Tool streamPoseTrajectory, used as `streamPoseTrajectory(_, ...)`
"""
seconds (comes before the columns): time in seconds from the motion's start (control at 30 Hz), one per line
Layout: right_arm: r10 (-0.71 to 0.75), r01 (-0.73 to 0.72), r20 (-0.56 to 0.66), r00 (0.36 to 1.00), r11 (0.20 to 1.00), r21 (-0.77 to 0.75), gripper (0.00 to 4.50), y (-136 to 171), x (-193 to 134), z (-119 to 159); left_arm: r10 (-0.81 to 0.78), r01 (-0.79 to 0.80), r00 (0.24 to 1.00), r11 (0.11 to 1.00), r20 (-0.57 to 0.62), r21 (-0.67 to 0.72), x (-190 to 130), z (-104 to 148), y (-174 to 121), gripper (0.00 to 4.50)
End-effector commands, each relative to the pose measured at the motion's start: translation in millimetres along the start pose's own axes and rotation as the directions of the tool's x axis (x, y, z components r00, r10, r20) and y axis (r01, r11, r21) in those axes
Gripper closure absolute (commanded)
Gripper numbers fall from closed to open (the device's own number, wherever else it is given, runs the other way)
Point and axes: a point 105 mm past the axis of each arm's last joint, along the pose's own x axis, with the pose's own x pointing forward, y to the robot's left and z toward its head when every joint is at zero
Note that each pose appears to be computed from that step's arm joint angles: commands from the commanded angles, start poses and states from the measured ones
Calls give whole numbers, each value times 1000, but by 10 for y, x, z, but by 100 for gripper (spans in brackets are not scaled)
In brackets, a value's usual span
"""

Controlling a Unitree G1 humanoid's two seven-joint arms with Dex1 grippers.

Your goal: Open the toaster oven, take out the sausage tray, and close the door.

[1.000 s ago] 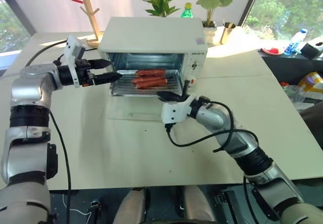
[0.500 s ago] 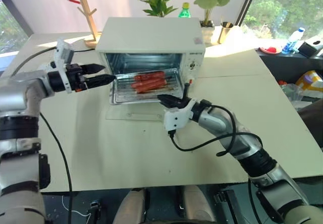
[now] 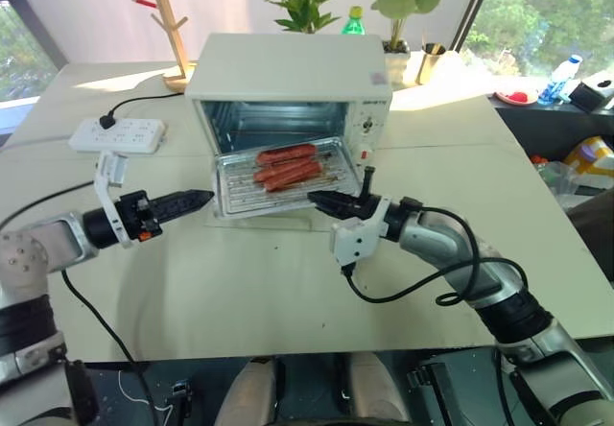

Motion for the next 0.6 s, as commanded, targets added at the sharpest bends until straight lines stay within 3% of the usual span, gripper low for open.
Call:
streamPoseTrajectory(0.03,-48,52,84,995,998,-45,448,-152,-71,162,-14,15,1000,1000,19,-28,-10,-24,-126,0)
streamPoseTrajectory(0.6,-15,28,137,990,996,-90,448,-67,-208,210,-129,113,989,974,-66,-198,128,-433,-341,0)
